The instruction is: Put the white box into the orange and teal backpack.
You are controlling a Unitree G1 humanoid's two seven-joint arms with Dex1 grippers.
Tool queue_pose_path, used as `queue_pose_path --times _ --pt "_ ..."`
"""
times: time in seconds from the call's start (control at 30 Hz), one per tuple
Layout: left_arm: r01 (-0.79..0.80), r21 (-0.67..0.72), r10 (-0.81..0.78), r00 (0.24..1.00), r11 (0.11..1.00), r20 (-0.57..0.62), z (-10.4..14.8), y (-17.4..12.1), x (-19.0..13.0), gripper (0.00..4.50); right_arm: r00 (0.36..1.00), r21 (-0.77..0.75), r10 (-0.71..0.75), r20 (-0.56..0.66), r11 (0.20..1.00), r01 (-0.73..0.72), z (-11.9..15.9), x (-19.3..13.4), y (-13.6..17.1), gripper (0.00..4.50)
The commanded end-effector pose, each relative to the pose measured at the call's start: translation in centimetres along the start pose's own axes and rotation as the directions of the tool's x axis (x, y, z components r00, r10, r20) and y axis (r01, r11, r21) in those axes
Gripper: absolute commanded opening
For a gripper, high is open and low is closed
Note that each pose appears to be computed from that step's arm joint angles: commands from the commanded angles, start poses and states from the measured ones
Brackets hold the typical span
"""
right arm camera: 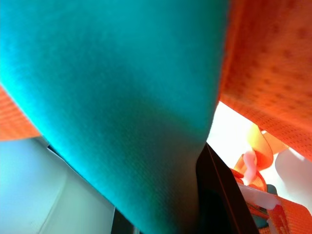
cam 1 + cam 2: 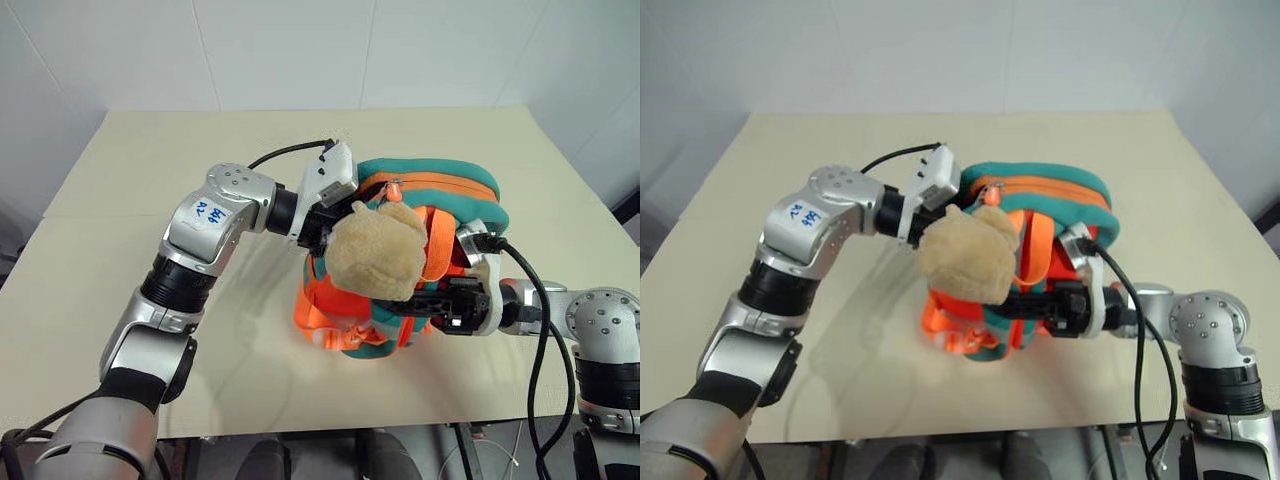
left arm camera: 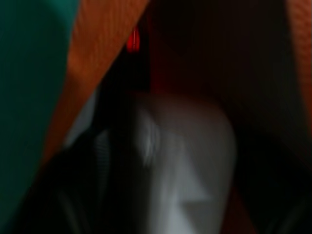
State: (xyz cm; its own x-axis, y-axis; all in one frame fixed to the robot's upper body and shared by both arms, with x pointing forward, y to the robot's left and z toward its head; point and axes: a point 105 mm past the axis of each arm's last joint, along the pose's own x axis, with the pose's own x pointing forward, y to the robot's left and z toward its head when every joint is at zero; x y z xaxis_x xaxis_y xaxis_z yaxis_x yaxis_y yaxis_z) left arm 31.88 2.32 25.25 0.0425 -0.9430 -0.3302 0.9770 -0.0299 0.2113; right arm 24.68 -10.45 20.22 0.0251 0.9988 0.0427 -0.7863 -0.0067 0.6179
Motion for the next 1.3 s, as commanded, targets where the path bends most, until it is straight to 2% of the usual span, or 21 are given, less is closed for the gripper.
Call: queue_pose_path --times 0.03,0.33,0.5,0.63,0.9,1.07,1.23,1.27,1.3 --pt "0.007 0.039 -0.009 0.999 0.999 0.047 1.2 -0.5 -2.2 4.48 1.0 -0.025 0.024 -0.003 0.999 -0.024 0.1 0.4 0.5 0.58" --pt "0.025 0.067 -0.025 1.0 0.997 0.0 -0.4 -1.8 -9.8 4.48 1.0 -0.027 0.027 -0.005 0.999 -0.028 0.1 0.4 0.3 0.58" --pt "0.143 0.053 -0.149 0.978 0.988 0.143 2.7 -4.8 -12.4 4.48 1.0 -0.027 0.026 -0.006 0.999 -0.027 0.1 0.4 0.3 0.58" --pt "0.141 0.089 -0.156 0.969 0.986 0.192 4.4 -5.5 -12.0 4.48 1.0 -0.023 0.024 -0.007 0.999 -0.024 0.1 0.4 0.2 0.58" --pt "0.192 0.171 -0.226 0.951 0.966 0.211 5.4 -6.4 -7.4 4.48 0.999 -0.022 0.035 -0.007 0.999 -0.035 0.1 0.6 0.1 0.58" --pt "0.202 0.174 -0.238 0.946 0.964 0.22 5.3 -6.5 -4.9 4.48 0.999 -0.022 0.041 -0.005 0.999 -0.042 -0.1 0.8 0.1 0.58" --pt "0.214 0.163 -0.239 0.959 0.963 0.15 4.2 -6.5 -4.0 4.48 0.999 -0.027 0.039 0.004 0.999 -0.039 0.0 0.7 0.1 0.58" --pt "0.205 0.164 -0.228 0.963 0.965 0.142 4.1 -6.2 -4.1 4.1 0.999 -0.027 0.037 0.007 0.999 -0.037 0.0 0.7 0.1 0.58" --pt "0.198 0.164 -0.222 0.965 0.966 0.139 4.1 -6.1 -4.1 3.91 0.999 -0.027 0.036 0.008 0.999 -0.036 0.0 0.7 0.1 0.58"
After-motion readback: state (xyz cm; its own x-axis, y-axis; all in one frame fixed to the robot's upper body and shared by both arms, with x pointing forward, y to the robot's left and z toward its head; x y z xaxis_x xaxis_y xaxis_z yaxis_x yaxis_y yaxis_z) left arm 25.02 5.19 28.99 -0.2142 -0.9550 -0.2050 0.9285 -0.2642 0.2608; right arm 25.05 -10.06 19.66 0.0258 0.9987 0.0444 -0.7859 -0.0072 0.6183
